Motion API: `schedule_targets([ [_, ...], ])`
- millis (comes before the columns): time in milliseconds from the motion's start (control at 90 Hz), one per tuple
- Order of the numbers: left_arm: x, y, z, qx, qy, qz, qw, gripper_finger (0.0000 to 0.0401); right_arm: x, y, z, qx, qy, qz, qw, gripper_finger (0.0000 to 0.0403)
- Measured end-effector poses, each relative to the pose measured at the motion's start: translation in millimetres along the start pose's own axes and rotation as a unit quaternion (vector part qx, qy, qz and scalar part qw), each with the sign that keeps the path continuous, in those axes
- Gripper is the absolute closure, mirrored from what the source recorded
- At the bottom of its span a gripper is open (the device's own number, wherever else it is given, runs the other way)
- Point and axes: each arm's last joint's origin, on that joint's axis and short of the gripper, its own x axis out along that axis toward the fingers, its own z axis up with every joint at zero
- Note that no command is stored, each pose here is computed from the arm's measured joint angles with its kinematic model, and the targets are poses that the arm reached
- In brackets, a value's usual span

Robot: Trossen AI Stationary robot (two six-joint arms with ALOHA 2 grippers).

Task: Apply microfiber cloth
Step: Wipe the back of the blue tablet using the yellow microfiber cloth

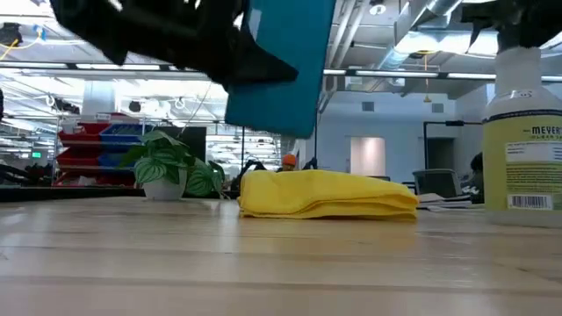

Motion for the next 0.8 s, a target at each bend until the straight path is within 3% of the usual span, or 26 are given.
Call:
schedule_targets([
  [156,15.9,4.1,-20.4,-0.002,-0.011,-0.044,0.999,0.0392,5.1,4.9,-0.6,-0.013,0.008,-0.012,1.000,0.0085],
  [456,30.2,13.5,-48.8,-0.016,0.004,-0.033,0.999,0.0393,-6.9,3.3,6.5,-0.008,0.015,0.001,1.000,0.0085],
  [800,30.8,12.5,-50.5,-0.023,0.006,-0.036,0.999,0.0394,-17.3,-13.2,6.1,0.046,0.177,0.006,0.983,0.0085],
])
